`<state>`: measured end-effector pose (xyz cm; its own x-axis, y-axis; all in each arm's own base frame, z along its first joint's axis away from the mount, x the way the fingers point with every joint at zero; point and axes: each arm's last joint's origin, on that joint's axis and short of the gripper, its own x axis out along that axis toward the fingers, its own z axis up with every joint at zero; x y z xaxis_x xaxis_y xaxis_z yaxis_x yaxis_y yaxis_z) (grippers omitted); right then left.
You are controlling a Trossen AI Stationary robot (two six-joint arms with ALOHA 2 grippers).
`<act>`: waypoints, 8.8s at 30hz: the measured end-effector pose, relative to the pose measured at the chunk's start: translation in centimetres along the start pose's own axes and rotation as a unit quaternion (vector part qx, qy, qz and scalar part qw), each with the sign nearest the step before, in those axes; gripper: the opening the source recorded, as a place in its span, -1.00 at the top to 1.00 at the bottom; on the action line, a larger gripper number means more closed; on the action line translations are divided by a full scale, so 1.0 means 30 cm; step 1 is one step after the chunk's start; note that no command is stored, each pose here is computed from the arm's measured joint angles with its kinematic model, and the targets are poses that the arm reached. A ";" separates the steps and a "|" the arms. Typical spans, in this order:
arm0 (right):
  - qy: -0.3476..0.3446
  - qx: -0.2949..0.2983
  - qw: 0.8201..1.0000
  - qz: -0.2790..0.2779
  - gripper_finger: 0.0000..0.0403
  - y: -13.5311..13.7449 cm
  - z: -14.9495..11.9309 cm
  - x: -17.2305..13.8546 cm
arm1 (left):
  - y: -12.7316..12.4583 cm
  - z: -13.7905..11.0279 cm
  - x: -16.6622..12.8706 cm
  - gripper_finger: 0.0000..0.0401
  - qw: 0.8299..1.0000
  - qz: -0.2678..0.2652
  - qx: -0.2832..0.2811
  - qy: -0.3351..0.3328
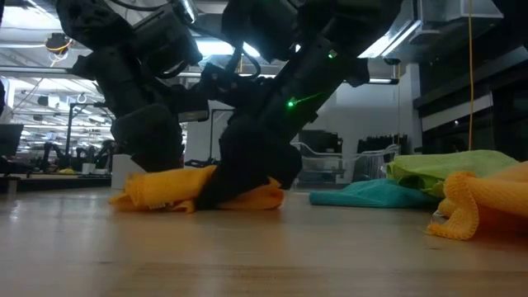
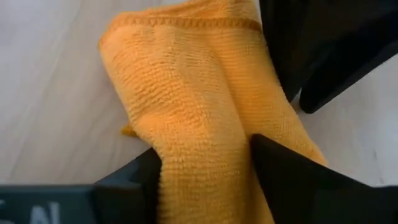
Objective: Fold microfiber towels
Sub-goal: Put the folded orange microfiber towel into the transparent bin, then fold the green microfiber towel
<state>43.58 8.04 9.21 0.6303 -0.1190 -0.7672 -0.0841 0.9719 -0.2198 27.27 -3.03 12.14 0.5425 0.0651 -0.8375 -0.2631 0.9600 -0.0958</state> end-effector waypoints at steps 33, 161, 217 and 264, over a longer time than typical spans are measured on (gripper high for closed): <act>0.109 0.061 0.985 -0.117 0.86 -0.096 0.047 -0.435 | 0.036 0.190 -0.526 0.44 0.984 0.156 -0.029 -0.078; 0.038 0.361 0.932 -0.010 0.05 0.026 -0.263 -0.646 | -0.067 0.205 -0.463 0.44 0.983 0.098 0.005 -0.154; 0.136 0.112 0.973 -0.147 0.28 0.156 -0.364 -0.487 | -0.066 0.206 -0.462 0.44 0.981 0.107 0.002 -0.160; -0.136 -0.092 0.972 -0.169 0.99 0.113 0.376 -1.056 | -0.083 0.215 -0.461 0.44 0.983 0.056 0.083 -0.155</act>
<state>32.03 17.41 39.57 0.8247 -0.3433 -0.4494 0.0427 0.8302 -0.5558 25.56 -4.57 27.43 0.7420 0.2279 -0.6305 -0.2154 0.9716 0.0976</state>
